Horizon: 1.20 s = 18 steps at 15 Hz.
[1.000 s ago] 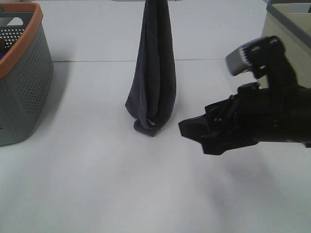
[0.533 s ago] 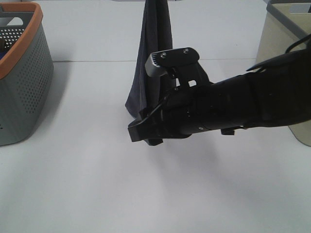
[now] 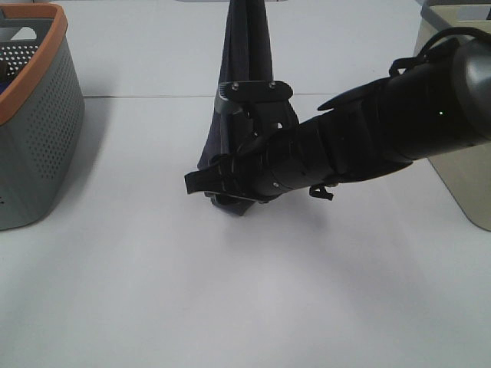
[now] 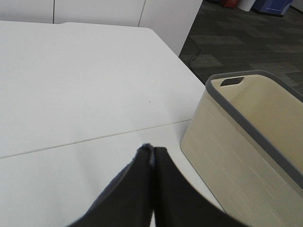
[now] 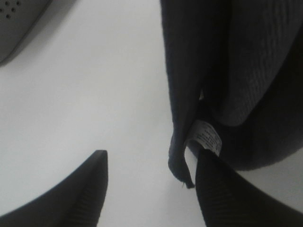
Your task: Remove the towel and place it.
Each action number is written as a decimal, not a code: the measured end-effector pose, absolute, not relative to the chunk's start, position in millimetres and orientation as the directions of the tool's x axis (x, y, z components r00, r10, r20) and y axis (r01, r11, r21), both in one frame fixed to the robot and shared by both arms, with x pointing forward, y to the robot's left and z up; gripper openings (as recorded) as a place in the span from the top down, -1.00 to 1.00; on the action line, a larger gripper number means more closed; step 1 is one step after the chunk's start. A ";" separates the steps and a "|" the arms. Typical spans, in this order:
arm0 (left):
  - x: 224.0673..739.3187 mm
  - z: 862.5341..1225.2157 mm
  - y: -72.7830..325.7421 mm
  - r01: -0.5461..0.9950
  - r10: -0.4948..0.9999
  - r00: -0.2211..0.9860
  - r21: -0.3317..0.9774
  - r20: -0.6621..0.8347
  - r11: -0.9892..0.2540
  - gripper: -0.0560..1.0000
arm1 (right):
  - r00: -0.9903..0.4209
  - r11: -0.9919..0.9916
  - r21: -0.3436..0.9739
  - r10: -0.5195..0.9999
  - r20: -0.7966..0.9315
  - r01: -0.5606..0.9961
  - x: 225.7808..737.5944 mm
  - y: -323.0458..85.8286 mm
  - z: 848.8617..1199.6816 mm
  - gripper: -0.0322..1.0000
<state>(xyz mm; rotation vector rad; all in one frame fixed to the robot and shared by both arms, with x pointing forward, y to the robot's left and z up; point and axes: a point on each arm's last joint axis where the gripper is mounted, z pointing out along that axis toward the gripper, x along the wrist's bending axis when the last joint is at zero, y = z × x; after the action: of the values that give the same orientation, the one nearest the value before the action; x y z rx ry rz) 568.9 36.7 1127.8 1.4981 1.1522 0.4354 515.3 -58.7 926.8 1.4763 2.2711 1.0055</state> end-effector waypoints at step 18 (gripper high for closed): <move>568.7 1127.6 36.5 0.426 0.830 0.444 0.894 -0.338 0.135 0.89 | -0.414 0.253 0.613 0.900 0.135 0.748 527.9 -50.1 892.1 0.29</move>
<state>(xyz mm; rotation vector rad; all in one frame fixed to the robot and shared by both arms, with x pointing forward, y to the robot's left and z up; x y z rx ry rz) 568.7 36.5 1127.6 1.4876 1.1662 0.4181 527.9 -50.1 892.1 1.5382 2.2815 0.9034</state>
